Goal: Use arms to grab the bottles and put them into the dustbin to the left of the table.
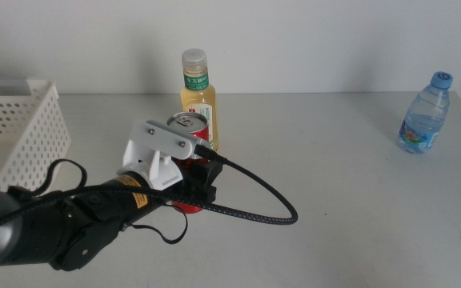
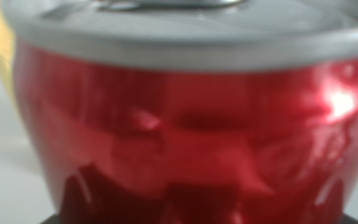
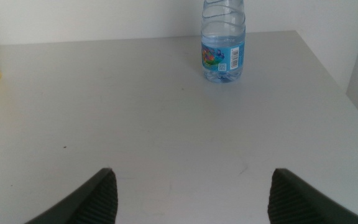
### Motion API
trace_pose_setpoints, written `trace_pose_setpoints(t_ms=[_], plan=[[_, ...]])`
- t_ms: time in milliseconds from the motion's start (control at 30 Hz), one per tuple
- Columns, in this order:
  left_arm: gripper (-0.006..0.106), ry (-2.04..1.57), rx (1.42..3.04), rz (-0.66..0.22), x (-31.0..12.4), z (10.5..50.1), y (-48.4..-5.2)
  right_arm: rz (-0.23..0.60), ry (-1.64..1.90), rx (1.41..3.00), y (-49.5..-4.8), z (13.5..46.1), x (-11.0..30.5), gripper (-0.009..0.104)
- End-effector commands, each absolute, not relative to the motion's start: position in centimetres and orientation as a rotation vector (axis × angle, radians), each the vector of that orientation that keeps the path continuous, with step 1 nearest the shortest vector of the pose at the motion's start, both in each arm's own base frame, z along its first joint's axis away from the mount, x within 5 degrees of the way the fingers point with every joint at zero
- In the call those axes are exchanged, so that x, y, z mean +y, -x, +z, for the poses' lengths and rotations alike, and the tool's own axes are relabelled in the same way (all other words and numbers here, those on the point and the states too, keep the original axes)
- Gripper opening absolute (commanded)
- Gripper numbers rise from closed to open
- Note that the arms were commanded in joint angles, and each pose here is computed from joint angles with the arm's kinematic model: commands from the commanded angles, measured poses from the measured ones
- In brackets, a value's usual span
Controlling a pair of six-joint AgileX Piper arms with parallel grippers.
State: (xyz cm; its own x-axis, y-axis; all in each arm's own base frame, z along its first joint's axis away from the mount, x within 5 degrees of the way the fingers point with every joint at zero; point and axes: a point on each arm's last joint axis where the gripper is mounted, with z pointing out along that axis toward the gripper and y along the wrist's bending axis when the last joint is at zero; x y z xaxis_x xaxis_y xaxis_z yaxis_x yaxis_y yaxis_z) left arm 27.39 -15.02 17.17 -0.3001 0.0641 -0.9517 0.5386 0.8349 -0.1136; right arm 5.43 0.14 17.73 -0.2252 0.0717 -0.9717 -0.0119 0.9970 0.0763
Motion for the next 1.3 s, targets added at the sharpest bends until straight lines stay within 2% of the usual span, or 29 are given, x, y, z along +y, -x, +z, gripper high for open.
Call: trace_pose_setpoints(t_ms=[0, 233, 533, 833, 1033, 1267], plan=[[-0.002, -0.413, 1.703, -0.529, -15.1, 21.6, -27.3, 0.059, -0.028, 1.694, -5.4, 18.8, 0.1, 0.062], [-0.002, -0.445, 1.860, -0.423, -14.5, 25.7, -27.2, 0.059, -0.028, 1.694, -5.4, 18.8, 0.1, 0.062], [-0.002, -0.405, 1.916, -0.343, -13.9, 30.4, -27.5, 0.059, -0.028, 1.694, -5.4, 18.8, 0.1, 0.062], [-0.002, -0.327, 2.202, -0.265, -12.3, 34.2, -27.9, 0.059, -0.028, 1.694, -5.4, 18.8, 0.1, 0.062], [-0.002, -0.324, 2.310, -0.288, -9.3, 37.2, -28.5, 0.059, -0.028, 1.694, -5.4, 18.8, 0.1, 0.062], [-0.002, -0.255, 2.425, -0.165, -4.1, 39.4, -29.7, 0.059, -0.028, 1.694, -5.4, 18.8, 0.1, 0.062]])
